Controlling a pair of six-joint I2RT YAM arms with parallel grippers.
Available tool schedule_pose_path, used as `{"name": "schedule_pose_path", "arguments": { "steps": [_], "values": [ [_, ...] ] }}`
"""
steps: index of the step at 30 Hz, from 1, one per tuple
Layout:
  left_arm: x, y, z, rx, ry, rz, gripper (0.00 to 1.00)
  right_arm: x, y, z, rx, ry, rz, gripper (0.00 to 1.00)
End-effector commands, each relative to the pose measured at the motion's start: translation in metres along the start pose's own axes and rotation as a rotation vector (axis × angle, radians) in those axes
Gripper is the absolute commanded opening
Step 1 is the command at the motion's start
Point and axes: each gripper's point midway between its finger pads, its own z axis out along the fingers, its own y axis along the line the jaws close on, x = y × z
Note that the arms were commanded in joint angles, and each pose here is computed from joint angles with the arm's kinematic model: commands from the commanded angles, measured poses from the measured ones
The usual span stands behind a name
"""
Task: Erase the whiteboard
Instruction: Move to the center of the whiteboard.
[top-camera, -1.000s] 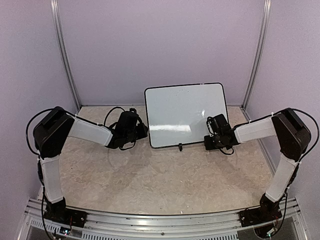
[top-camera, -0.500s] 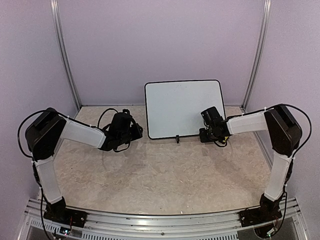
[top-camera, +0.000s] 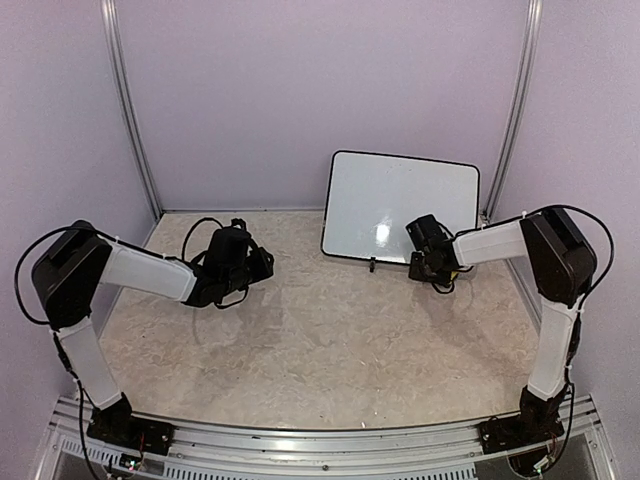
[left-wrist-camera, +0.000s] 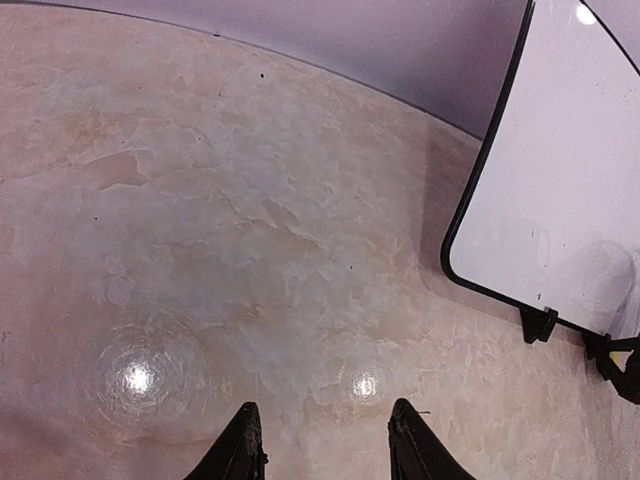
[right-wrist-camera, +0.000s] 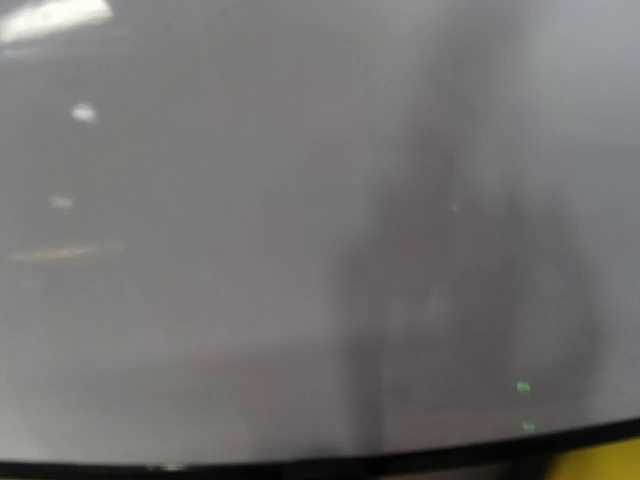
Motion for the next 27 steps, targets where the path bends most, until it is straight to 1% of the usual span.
{"name": "schedule_pose_path", "arguments": {
  "steps": [1,5,10,15,22,27],
  "values": [
    [-0.014,-0.005,-0.007,0.019,-0.041,-0.005,0.41,-0.003,-0.065,0.001,0.196,-0.031,0.204,0.0],
    [-0.013,-0.004,-0.008,0.023,-0.042,-0.008,0.41,-0.003,-0.093,-0.001,0.269,-0.033,0.3,0.0],
    [-0.01,-0.003,-0.01,0.024,-0.04,-0.004,0.41,0.003,-0.118,-0.004,0.36,-0.043,0.366,0.0],
    [-0.013,-0.002,-0.013,0.026,-0.049,-0.003,0.41,0.013,-0.126,-0.005,0.379,-0.048,0.401,0.0],
    [-0.014,-0.001,-0.015,0.025,-0.054,-0.004,0.41,0.02,-0.125,0.001,0.391,-0.014,0.383,0.0],
    [-0.015,-0.003,-0.015,0.031,-0.055,-0.002,0.41,0.026,-0.123,0.001,0.38,-0.005,0.392,0.1]
  ]
}}
